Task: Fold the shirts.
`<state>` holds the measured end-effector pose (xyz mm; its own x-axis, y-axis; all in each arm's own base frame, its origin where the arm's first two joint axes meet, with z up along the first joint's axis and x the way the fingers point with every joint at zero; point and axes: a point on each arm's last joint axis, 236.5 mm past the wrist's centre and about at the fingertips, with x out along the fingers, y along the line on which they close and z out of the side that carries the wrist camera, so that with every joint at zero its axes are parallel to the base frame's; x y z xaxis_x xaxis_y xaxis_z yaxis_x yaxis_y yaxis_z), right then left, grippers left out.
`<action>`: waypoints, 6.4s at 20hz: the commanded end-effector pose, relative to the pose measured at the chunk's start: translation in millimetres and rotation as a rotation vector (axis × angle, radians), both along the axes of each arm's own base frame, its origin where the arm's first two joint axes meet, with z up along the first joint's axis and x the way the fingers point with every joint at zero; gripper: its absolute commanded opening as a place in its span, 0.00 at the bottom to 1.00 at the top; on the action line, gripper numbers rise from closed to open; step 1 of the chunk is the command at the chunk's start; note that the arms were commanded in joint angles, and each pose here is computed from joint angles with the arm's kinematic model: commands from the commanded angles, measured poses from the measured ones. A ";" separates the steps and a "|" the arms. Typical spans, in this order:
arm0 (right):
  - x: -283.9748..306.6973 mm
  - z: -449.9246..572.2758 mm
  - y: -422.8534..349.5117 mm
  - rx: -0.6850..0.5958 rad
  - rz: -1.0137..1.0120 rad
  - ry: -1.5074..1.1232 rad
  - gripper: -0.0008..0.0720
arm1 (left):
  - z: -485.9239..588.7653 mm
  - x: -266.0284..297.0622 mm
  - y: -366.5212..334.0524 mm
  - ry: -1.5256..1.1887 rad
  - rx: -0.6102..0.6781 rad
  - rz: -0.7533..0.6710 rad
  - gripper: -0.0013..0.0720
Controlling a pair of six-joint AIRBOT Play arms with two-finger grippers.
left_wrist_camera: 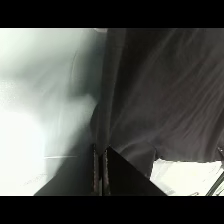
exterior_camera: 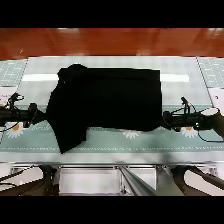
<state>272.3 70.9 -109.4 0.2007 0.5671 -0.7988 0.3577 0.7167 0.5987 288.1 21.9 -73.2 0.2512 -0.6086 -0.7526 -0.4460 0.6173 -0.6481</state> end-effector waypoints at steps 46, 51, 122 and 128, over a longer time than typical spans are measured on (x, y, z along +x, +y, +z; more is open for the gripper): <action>137.8 262.4 -64.4 -0.338 -0.004 -0.676 0.05 | 237.7 186.9 -44.1 -0.777 0.542 -0.075 0.06; 233.0 165.9 -74.4 -0.191 -0.051 -0.540 0.05 | 129.6 262.9 -37.8 -0.599 0.460 -0.015 0.06; -49.8 55.6 -83.9 -0.100 -0.221 -0.055 0.57 | -29.1 -76.2 -92.9 0.101 0.025 -0.152 0.06; -126.5 21.5 -89.2 -0.180 -0.150 0.280 0.58 | -25.0 -72.8 -91.3 0.093 0.028 -0.161 0.06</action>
